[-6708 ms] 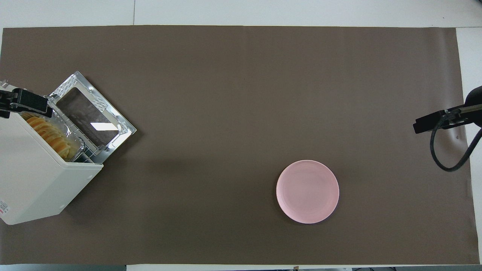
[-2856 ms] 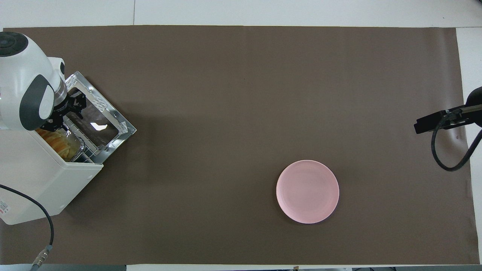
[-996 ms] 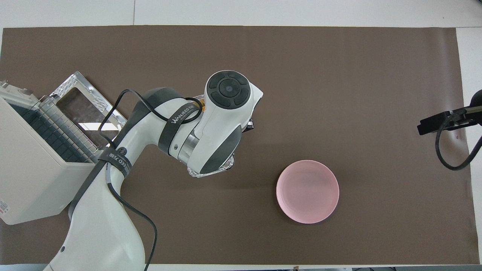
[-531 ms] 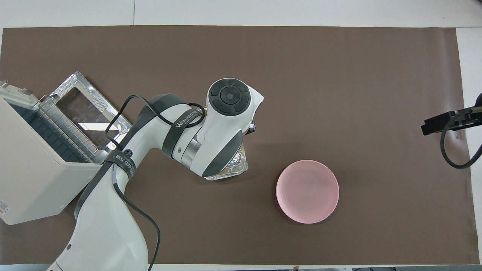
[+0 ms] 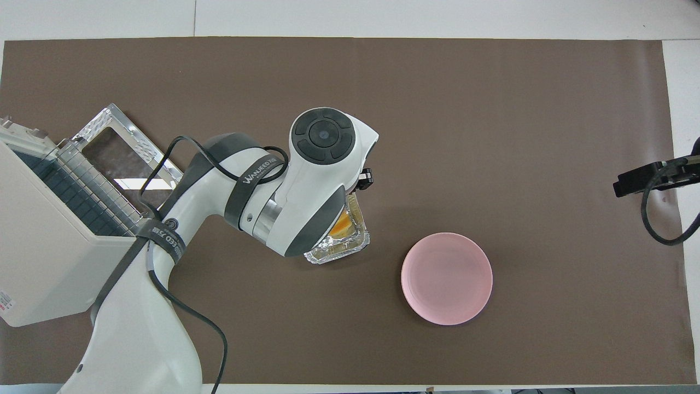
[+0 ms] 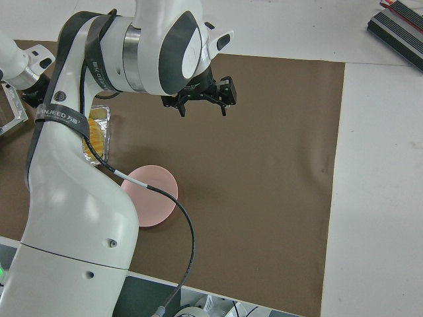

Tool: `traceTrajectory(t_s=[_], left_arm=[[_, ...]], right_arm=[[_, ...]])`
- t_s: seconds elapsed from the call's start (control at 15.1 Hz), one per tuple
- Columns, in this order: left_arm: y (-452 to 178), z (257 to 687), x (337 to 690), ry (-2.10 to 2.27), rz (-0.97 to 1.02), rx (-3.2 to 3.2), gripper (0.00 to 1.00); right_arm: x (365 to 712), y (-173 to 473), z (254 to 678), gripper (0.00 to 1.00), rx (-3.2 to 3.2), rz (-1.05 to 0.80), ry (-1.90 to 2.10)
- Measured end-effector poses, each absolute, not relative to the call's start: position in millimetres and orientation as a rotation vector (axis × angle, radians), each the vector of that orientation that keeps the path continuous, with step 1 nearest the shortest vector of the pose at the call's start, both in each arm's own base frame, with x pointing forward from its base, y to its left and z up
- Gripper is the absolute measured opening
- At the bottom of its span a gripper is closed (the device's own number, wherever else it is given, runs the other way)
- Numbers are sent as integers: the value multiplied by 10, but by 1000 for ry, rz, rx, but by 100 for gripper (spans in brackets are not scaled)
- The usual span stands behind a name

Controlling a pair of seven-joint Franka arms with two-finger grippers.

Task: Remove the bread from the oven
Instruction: 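Set the foil tray on the table and withdraw the left gripper, then reach the right gripper to the foil tray and grasp its edge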

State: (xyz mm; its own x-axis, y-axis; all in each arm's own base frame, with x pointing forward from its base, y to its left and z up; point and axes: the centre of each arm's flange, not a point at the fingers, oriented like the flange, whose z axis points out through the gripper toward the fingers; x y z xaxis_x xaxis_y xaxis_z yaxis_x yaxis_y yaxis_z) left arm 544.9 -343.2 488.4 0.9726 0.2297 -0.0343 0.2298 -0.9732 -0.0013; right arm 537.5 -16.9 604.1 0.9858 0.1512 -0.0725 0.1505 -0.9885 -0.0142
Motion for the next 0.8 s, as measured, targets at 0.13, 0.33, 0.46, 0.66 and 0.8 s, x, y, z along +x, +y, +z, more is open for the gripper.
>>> traceTrajectory(t_s=[0.13,0.33,0.46,0.66,0.8], left_arm=[[-2844,5144,5600,469,-79,3109,100],[-2005,5373,5739,508,-143,3113,100],[-1422,5495,5799,459,-174,3114,100],[-614,5713,5762,401,-202,3104,100],[-346,5802,5690,368,-229,3101,100]], right_arm=[[5392,-10,6044,100,-3120,98,-283],[5424,432,5991,100,-3114,79,-374],[5491,820,5842,100,-3111,68,-406],[5669,1635,5324,100,-3096,62,-419],[5723,2104,5006,100,-3079,58,-389]])
